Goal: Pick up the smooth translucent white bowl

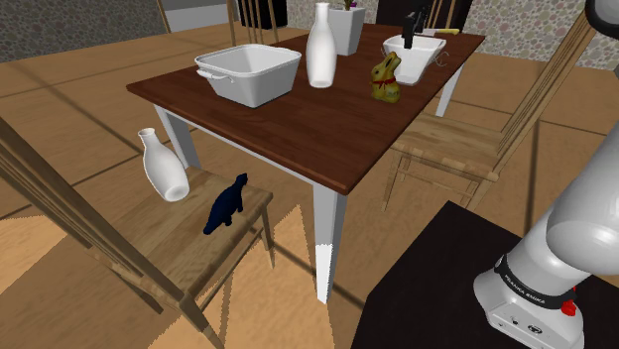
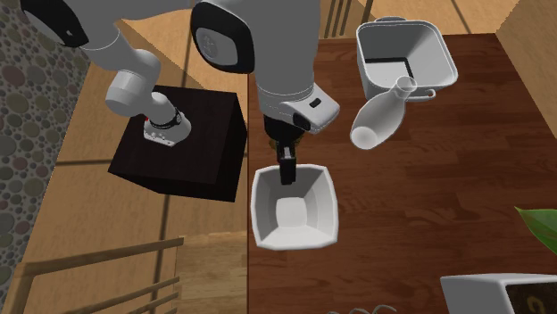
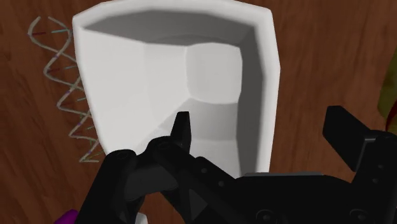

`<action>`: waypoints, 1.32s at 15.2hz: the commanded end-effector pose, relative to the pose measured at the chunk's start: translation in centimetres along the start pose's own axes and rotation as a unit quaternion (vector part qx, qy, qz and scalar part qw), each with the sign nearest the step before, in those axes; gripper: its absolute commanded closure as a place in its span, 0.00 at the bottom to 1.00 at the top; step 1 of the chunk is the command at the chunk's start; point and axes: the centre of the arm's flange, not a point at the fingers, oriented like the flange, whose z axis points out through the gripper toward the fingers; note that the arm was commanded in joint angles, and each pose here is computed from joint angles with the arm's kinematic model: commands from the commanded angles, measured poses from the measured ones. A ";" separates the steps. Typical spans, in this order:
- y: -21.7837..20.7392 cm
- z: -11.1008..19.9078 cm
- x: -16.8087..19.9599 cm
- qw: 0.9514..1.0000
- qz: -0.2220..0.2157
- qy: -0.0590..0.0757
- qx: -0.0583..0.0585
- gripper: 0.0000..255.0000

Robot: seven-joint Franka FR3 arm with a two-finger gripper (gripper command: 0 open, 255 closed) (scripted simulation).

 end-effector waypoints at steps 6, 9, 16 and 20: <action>-1.0 3.5 0.3 1.000 -0.002 0.000 -0.002 0.00; -1.0 3.5 0.3 1.000 -0.002 0.000 -0.002 1.00; -1.1 3.5 0.3 1.000 -0.002 0.000 -0.002 1.00; -0.6 2.5 0.3 1.000 -0.002 0.000 -0.002 1.00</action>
